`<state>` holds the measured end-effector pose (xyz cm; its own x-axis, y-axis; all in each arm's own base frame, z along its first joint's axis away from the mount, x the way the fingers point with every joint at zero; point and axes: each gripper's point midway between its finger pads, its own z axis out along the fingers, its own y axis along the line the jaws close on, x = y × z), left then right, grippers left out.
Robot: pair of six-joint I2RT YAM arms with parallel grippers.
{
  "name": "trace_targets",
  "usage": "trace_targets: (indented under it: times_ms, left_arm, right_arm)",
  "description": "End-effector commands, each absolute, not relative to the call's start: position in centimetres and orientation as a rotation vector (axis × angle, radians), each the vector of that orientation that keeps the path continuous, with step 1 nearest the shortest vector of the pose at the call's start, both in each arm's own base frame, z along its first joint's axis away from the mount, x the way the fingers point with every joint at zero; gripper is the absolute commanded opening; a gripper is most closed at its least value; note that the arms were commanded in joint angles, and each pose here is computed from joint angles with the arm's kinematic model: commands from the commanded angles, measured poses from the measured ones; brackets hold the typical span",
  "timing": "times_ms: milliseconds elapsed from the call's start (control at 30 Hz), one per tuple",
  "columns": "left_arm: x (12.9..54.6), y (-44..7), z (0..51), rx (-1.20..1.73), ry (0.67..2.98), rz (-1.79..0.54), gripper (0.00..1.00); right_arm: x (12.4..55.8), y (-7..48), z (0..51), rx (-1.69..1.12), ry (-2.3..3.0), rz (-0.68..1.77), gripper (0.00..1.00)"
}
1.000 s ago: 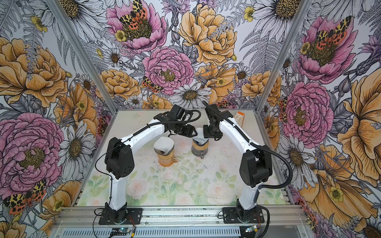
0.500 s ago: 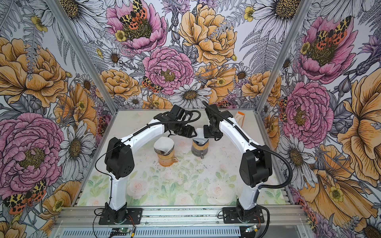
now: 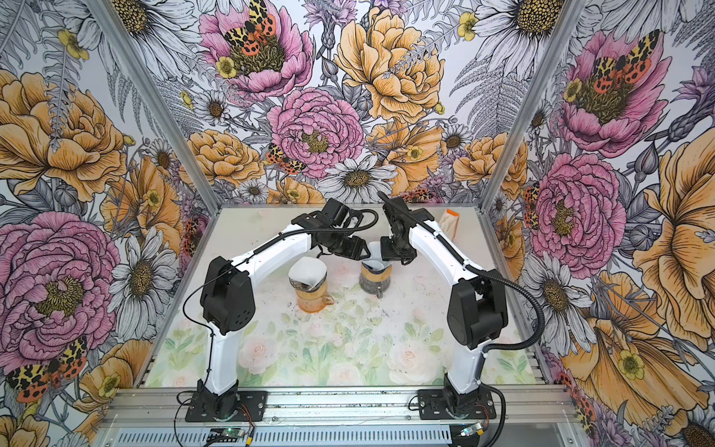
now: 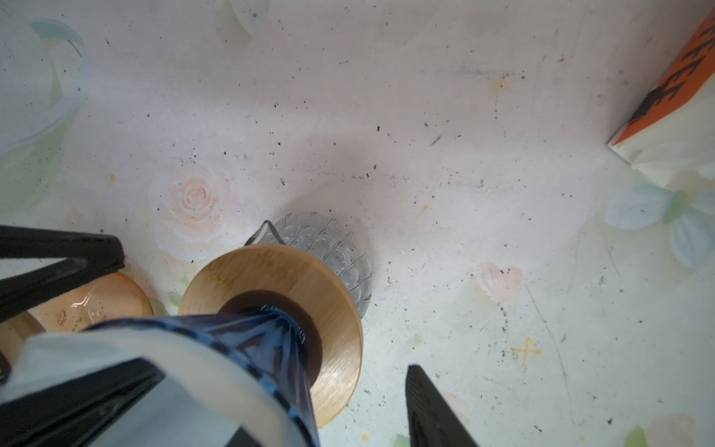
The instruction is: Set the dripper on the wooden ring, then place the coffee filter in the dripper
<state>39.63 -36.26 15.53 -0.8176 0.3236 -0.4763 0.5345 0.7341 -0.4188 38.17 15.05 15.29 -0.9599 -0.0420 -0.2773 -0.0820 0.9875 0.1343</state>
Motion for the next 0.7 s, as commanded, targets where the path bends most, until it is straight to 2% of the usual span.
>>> trace_targets:
  times_ms: [0,667]
  left_arm:
    - [39.8,-36.5,15.9,0.691,2.543,-0.761,0.61]
    - [39.7,-37.1,18.4,0.696,2.487,-0.772,0.61]
  right_arm:
    - [38.2,15.4,14.2,-0.107,2.875,0.215,0.49]
    - [37.4,17.9,17.4,-0.147,2.792,0.433,0.51]
